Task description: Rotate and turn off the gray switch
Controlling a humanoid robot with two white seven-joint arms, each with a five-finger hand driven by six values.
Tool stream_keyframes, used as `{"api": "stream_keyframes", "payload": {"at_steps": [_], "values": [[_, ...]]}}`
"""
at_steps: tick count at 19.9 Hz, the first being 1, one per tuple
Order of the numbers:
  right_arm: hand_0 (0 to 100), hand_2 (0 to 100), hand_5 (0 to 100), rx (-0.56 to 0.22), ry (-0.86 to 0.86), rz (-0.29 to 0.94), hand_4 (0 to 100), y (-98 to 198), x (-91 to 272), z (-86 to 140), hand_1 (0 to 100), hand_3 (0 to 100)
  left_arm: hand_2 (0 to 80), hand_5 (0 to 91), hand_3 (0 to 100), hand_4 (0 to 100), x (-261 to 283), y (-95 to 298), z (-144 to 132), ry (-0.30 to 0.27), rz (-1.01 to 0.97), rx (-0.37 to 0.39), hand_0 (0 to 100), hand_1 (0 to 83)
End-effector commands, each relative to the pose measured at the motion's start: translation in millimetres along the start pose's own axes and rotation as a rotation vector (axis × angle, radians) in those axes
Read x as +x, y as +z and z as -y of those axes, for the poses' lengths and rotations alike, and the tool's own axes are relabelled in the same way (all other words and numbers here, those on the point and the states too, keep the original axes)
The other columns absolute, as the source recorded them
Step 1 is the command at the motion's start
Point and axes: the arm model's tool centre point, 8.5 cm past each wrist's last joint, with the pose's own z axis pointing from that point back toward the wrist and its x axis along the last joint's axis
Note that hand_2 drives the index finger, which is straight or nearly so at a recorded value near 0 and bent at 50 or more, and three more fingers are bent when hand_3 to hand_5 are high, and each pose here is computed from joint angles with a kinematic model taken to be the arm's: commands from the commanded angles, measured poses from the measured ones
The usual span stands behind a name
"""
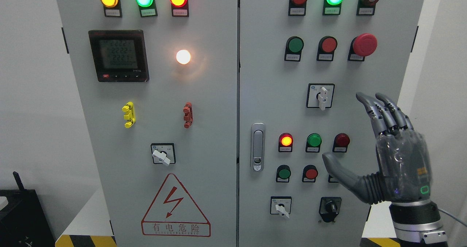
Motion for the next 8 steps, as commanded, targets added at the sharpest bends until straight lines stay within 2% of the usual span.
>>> {"api": "stream_keyframes", "payload": {"at_steps": [1, 8], "values": [[4, 0, 0, -0.012, 0.016, -0.015, 0, 7.7, -3.7, 8.5, 21, 0, 0.0, 0.0, 0, 0, 0.2, 0.0, 0.1, 0.032, 0.001, 0.002, 12, 38.9], [4, 0, 0, -0.014, 0.017, -0.017, 0, 7.3, -4.2, 9.1, 23, 0, 0.0, 0.0, 0, 0, -0.3, 0.0, 0.1, 0.032, -0.001, 0.002, 12, 38.9]]}}
